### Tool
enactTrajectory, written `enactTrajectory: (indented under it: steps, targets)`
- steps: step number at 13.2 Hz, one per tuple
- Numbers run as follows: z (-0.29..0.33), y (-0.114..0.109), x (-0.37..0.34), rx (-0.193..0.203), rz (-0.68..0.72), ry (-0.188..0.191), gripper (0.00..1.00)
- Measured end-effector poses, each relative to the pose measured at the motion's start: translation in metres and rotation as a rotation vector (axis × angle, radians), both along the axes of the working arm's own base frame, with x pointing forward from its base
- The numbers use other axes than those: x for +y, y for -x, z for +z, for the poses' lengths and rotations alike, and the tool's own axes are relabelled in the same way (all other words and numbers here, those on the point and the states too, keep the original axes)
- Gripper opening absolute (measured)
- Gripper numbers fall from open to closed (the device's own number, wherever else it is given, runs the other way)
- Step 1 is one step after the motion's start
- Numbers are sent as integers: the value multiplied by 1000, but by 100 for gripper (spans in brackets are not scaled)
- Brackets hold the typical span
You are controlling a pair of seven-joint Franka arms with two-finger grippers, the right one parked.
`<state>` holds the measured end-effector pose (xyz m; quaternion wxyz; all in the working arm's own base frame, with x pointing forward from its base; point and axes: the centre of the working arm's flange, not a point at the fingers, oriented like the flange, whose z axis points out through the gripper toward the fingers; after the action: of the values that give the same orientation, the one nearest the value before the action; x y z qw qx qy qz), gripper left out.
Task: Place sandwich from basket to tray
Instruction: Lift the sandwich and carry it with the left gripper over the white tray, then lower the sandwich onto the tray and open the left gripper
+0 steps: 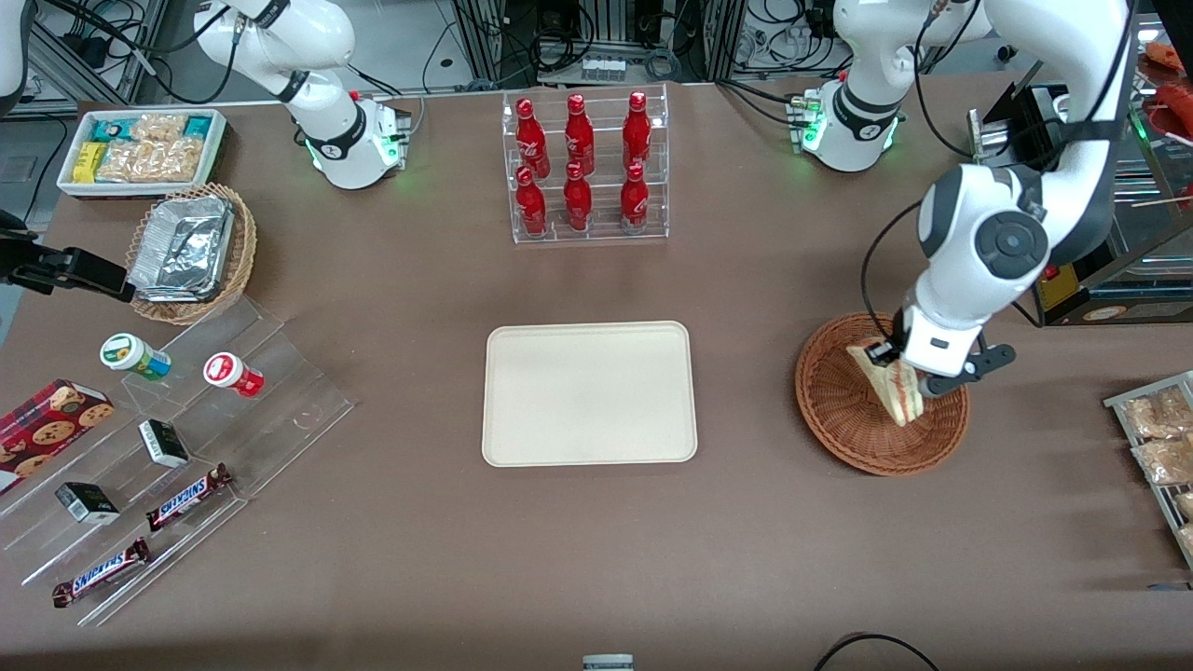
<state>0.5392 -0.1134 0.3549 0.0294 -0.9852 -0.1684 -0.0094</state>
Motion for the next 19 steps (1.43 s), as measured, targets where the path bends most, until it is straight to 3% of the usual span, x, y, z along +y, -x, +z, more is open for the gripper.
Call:
enactTrajectory:
  steps: [4,7,15,17,19]
  targets:
    - [12,18,-98,-21,-179,23,17]
    - [4,23,-174,-13,-287,65,17]
    - [-56,21,-326,44,-338,166,17]
    - [-69,25,-348,47,-351,162,17]
    - [-84,22,-358,34,-356,128,17]
